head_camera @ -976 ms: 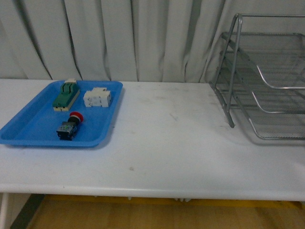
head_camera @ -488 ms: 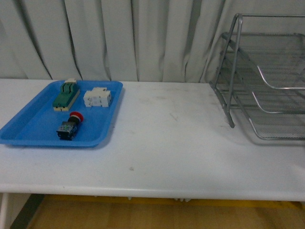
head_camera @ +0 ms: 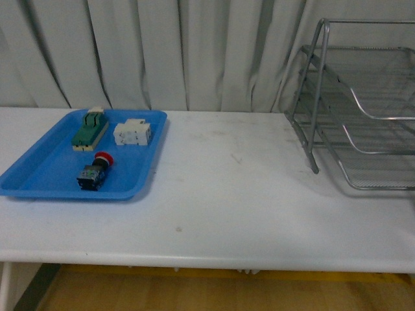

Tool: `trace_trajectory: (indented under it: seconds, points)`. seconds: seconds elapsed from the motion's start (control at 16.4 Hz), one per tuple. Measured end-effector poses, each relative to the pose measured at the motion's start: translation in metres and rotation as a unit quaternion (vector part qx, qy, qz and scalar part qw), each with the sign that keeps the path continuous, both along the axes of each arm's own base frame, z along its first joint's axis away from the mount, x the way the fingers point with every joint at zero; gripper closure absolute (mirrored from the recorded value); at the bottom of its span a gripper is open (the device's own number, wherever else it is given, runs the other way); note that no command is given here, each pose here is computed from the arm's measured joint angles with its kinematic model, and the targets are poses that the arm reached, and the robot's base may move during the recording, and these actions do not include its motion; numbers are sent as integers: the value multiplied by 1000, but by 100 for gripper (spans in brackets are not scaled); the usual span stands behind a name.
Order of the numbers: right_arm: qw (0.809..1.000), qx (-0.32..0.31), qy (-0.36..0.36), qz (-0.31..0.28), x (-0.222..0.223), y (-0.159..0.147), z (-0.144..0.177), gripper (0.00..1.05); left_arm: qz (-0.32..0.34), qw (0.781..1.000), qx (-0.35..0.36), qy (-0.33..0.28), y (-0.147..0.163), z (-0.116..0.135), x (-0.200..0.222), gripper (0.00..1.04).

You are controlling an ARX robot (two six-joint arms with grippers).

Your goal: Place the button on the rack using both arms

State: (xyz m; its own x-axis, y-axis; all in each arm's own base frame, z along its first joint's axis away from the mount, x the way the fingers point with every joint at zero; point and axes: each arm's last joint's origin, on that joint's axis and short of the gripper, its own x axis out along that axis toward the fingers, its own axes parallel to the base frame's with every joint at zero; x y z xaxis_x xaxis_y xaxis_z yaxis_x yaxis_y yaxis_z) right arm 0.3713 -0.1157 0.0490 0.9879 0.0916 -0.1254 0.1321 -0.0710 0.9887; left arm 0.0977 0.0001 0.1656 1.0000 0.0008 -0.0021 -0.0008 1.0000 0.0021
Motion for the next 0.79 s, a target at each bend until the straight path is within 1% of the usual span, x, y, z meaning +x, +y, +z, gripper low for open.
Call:
trace_trajectory:
  seconds: [0.43, 0.79]
  points:
    - [1000, 6, 6, 9, -1, 3, -3, 6, 0, 1000, 0, 0, 0, 0, 0, 7]
    - [1000, -10, -16, 16, 19, -3, -3, 8, 0, 1000, 0, 0, 0, 0, 0, 7]
